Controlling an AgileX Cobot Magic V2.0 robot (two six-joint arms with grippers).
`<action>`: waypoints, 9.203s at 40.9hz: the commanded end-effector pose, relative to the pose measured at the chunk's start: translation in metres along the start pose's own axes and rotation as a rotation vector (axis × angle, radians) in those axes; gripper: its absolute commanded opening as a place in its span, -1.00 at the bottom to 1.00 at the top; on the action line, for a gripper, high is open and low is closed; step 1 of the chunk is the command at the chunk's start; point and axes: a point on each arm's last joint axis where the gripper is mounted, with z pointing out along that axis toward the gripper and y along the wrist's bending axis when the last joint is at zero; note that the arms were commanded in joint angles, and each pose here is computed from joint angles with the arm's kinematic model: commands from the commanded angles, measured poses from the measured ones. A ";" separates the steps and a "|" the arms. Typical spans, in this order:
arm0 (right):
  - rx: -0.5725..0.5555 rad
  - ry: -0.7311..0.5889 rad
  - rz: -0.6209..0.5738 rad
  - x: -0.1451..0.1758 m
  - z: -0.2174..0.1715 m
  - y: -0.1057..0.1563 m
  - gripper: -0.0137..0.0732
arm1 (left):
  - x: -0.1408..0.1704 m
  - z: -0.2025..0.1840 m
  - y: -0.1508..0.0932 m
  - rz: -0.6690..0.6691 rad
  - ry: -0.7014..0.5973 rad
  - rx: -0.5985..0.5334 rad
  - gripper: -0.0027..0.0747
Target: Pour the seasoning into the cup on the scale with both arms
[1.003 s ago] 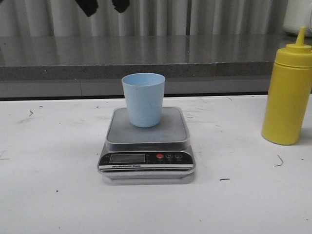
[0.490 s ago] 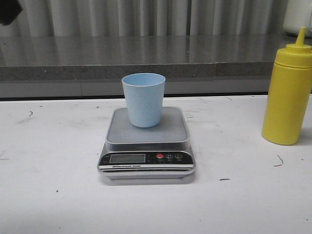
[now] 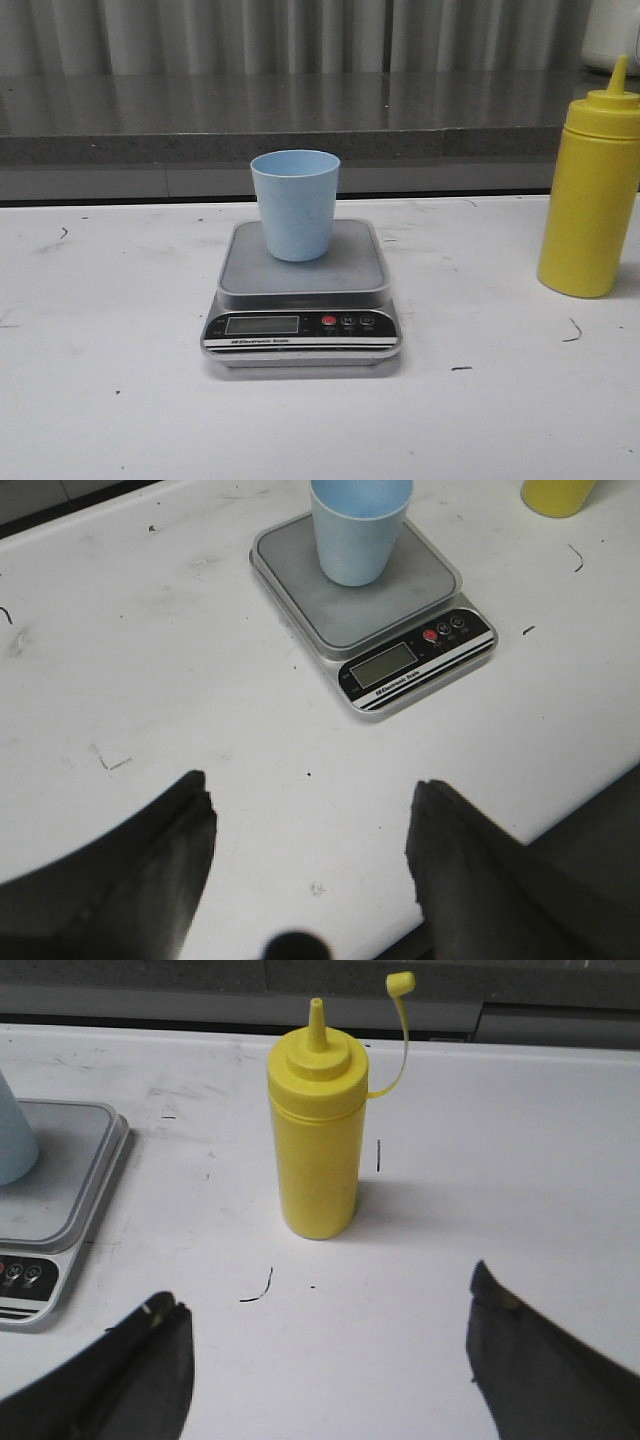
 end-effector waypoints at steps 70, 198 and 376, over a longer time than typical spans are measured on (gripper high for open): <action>0.038 -0.323 0.061 0.071 0.205 0.007 0.66 | -0.012 -0.006 -0.001 -0.004 -0.099 0.011 0.15; -0.179 -0.253 -1.079 -0.102 0.217 0.106 0.09 | -0.012 -0.006 -0.002 -0.014 -0.099 0.021 0.15; -0.199 -0.589 -0.105 0.025 0.303 0.001 0.00 | -0.012 -0.006 -0.002 -0.014 -0.099 0.021 0.15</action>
